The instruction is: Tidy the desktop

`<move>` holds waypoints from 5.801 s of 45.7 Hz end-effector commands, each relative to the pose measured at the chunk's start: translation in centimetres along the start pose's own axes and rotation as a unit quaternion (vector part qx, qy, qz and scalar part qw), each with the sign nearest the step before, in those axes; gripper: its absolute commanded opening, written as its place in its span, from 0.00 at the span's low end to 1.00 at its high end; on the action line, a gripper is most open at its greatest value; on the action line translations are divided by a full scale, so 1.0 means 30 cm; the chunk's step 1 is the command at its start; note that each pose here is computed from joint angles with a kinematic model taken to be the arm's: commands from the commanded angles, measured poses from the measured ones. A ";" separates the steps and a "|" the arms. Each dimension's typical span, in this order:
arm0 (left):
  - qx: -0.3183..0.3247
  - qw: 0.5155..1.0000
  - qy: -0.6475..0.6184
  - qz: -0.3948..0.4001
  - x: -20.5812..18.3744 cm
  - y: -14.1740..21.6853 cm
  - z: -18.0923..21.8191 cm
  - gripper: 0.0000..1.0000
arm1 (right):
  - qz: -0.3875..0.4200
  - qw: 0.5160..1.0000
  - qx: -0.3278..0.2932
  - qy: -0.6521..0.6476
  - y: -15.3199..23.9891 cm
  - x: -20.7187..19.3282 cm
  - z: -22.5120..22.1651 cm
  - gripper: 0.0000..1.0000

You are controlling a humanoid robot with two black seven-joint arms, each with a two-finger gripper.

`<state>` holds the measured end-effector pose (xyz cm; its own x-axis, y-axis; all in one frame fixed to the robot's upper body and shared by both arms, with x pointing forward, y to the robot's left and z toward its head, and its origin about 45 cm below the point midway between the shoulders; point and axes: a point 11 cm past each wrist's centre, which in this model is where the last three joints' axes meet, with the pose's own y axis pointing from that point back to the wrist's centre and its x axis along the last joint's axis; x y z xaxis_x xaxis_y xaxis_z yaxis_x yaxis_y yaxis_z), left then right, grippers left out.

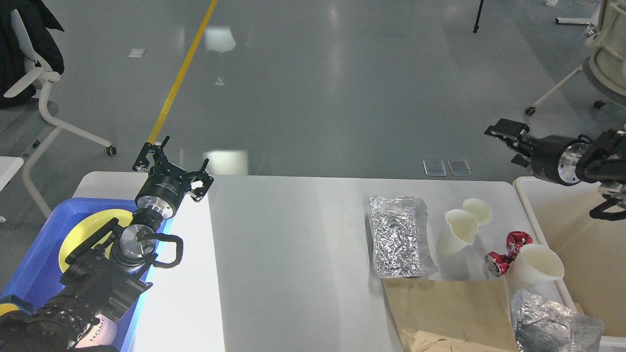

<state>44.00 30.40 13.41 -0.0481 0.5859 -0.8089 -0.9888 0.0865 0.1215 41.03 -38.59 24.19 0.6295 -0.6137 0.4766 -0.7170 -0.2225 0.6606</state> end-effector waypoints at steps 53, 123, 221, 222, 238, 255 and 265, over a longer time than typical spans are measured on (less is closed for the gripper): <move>0.000 1.000 0.001 0.000 0.002 0.001 0.000 0.98 | -0.292 0.937 -0.178 0.068 0.285 -0.322 -0.249 1.00; -0.001 1.000 0.001 -0.002 0.000 0.001 0.000 0.98 | -0.142 0.854 -0.387 -0.317 0.284 -0.602 0.230 1.00; -0.002 1.000 0.002 -0.001 0.006 0.004 0.005 0.98 | -0.125 0.855 -0.333 -0.377 0.184 -0.726 0.175 0.00; -0.002 1.000 0.002 -0.001 0.006 0.004 0.005 0.98 | -0.127 0.857 -0.332 -0.373 0.191 -0.712 0.178 0.00; -0.002 1.000 0.002 -0.001 0.006 0.004 0.005 0.98 | -0.219 0.926 -0.234 -0.201 0.347 -0.371 -0.018 0.00; -0.002 1.000 0.002 -0.001 0.007 0.005 0.004 0.98 | -0.269 0.916 -0.242 0.172 0.405 -0.206 -0.218 0.00; -0.003 1.000 0.003 -0.005 0.005 0.006 0.004 0.98 | -0.246 0.910 -0.224 0.248 0.376 -0.182 -0.388 0.00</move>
<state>43.85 30.60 13.37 -0.0425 0.5812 -0.8126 -0.9896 0.0873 0.1142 32.00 -30.82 34.44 0.9766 -0.1464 0.1576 -0.1565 0.0192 0.9875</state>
